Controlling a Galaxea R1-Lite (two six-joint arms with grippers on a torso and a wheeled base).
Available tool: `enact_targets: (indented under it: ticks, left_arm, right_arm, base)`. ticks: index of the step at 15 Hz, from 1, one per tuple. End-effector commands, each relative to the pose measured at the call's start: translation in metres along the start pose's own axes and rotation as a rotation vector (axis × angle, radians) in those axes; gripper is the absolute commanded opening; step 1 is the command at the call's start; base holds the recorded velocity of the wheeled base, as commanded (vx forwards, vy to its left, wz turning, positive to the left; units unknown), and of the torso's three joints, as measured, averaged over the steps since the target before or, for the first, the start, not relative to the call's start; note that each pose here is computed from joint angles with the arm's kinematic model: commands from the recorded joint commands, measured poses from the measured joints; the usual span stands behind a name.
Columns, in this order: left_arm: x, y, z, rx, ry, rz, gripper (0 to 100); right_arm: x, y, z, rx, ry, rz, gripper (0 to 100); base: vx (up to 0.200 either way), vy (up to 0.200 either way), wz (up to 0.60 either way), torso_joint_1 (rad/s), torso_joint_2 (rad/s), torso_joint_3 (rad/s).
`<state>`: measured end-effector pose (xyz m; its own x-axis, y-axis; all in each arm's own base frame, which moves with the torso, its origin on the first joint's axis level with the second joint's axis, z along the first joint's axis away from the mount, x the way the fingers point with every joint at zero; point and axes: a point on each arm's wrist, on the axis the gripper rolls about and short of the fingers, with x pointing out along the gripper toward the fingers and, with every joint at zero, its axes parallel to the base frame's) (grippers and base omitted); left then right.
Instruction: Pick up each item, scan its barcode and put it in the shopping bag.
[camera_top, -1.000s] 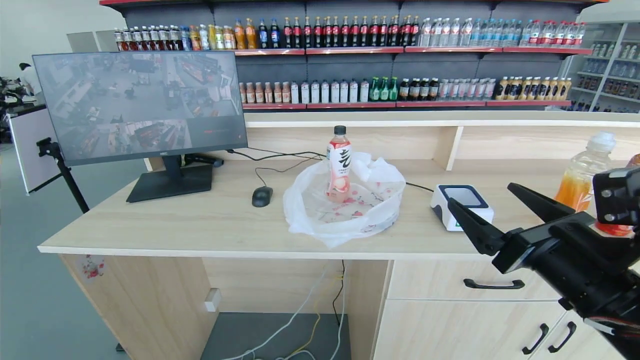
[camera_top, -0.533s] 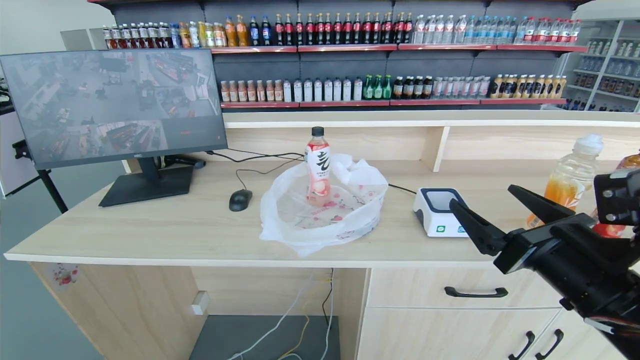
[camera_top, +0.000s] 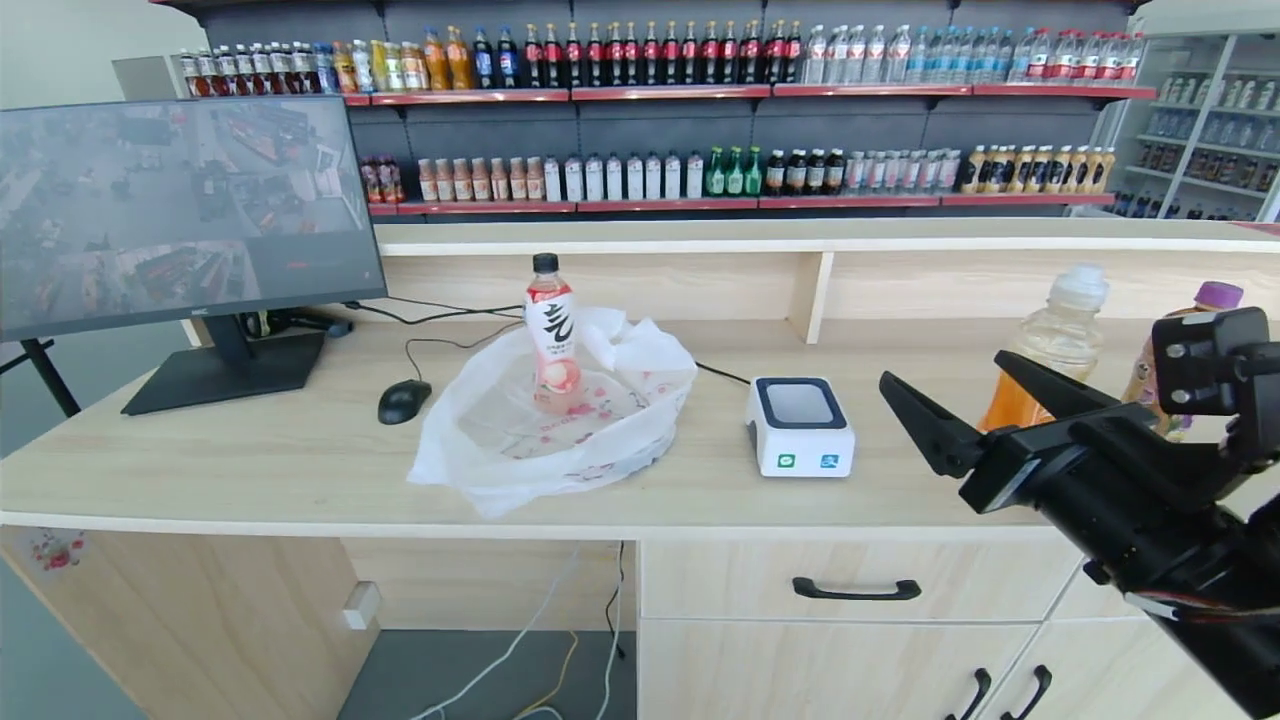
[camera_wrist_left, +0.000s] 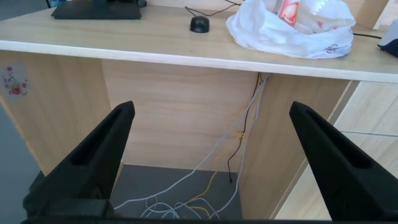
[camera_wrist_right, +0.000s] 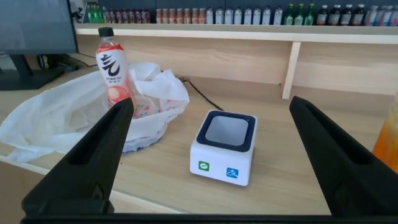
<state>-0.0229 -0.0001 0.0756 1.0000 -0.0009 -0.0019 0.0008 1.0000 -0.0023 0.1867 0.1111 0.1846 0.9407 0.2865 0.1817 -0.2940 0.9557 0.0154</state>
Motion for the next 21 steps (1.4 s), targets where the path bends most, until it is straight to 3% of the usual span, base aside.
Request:
enact_targets:
  ticks: [1, 4, 7, 12, 14, 20, 21]
  left_arm:
    - [0.000, 0.000, 0.000, 0.001, 0.000, 0.001, 100]
    - [0.000, 0.000, 0.000, -0.001, -0.002, -0.001, 100]
    - [0.000, 0.000, 0.000, -0.001, -0.002, -0.001, 100]
    - [0.000, 0.000, 0.000, -0.002, -0.002, -0.001, 100]
    - [0.000, 0.000, 0.000, -0.002, -0.002, -0.001, 100]
    - [0.000, 0.000, 0.000, -0.005, -0.002, 0.001, 100]
    - [0.000, 0.000, 0.000, -0.008, -0.002, 0.002, 100]
  right_arm:
    - [0.008, 0.002, -0.009, -0.005, 0.032, -0.002, 100]
    - [0.008, 0.002, -0.015, -0.009, 0.049, -0.001, 100]
    - [0.025, -0.016, -0.025, -0.022, 0.062, -0.095, 100]
    - [0.024, -0.024, -0.035, -0.034, 0.102, -0.121, 100]
    - [0.031, -0.039, -0.042, -0.051, 0.124, -0.182, 100]
    - [0.020, -0.042, -0.044, -0.069, 0.148, -0.182, 100]
    - [0.021, -0.055, -0.046, -0.075, 0.155, -0.201, 100]
  base:
    - [0.000, -0.200, 0.00, 0.007, 0.01, 0.007]
    - [0.000, -0.133, 0.00, 0.002, 0.00, 0.005]
    - [0.000, 0.000, 0.00, 0.000, 0.00, 0.000]
    - [0.000, 0.000, 0.00, 0.000, 0.00, 0.000]
    - [0.000, 0.000, 0.00, 0.000, 0.00, 0.000]
    - [0.000, 0.000, 0.00, 0.000, 0.00, 0.000]
    - [0.000, 0.000, 0.00, 0.000, 0.00, 0.000]
